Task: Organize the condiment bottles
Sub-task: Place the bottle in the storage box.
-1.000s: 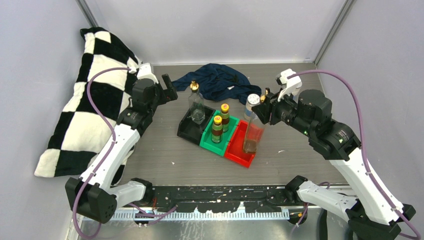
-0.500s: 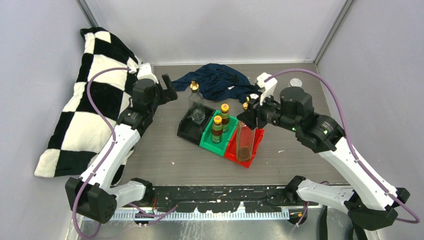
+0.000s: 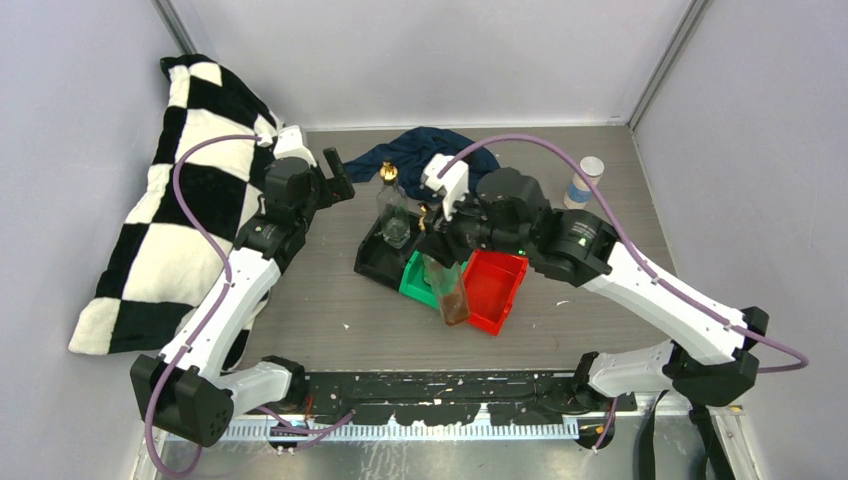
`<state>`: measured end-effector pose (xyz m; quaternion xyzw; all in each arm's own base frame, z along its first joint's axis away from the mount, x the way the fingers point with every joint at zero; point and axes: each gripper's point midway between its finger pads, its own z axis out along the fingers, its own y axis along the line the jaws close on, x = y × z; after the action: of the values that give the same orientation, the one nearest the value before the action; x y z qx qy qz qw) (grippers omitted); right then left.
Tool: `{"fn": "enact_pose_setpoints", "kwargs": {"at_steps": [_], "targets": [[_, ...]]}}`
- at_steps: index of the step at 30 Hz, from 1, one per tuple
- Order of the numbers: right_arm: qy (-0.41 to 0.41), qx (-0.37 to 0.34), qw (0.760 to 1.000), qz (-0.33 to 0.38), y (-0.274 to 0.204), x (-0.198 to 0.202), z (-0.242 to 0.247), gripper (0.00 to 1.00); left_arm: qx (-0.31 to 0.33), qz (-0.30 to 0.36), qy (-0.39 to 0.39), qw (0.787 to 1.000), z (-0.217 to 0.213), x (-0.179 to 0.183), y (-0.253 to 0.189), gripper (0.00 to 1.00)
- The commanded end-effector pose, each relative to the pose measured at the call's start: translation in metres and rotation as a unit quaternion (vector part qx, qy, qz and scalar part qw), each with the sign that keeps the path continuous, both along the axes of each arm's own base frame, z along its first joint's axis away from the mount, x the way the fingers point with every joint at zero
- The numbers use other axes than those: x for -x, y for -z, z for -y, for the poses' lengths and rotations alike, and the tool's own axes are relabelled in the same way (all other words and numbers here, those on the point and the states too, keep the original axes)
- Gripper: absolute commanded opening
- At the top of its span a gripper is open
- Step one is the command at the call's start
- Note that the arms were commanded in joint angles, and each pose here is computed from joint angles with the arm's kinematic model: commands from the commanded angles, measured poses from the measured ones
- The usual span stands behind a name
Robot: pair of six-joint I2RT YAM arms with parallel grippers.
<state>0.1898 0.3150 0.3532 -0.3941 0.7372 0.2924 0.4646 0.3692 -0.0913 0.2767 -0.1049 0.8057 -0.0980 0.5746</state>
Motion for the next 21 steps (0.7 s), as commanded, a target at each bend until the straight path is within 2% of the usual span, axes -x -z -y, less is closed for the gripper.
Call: {"fn": "enact_pose_setpoints", "kwargs": {"at_steps": [1,13,21], "targets": [[-0.019,-0.054,0.996,0.063,-0.049,0.002,-0.025,0.01,0.004,0.043,-0.009,0.999,-0.004,-0.002,-0.025,0.90],[-0.088,-0.056,0.991,0.084,-0.045,0.034,-0.075,0.01,0.012,0.049,-0.040,0.998,-0.019,-0.001,-0.030,0.89],[-0.104,-0.058,0.987,0.107,-0.037,0.040,-0.099,0.01,0.040,0.045,-0.060,0.996,-0.031,-0.002,-0.029,0.87]]}}
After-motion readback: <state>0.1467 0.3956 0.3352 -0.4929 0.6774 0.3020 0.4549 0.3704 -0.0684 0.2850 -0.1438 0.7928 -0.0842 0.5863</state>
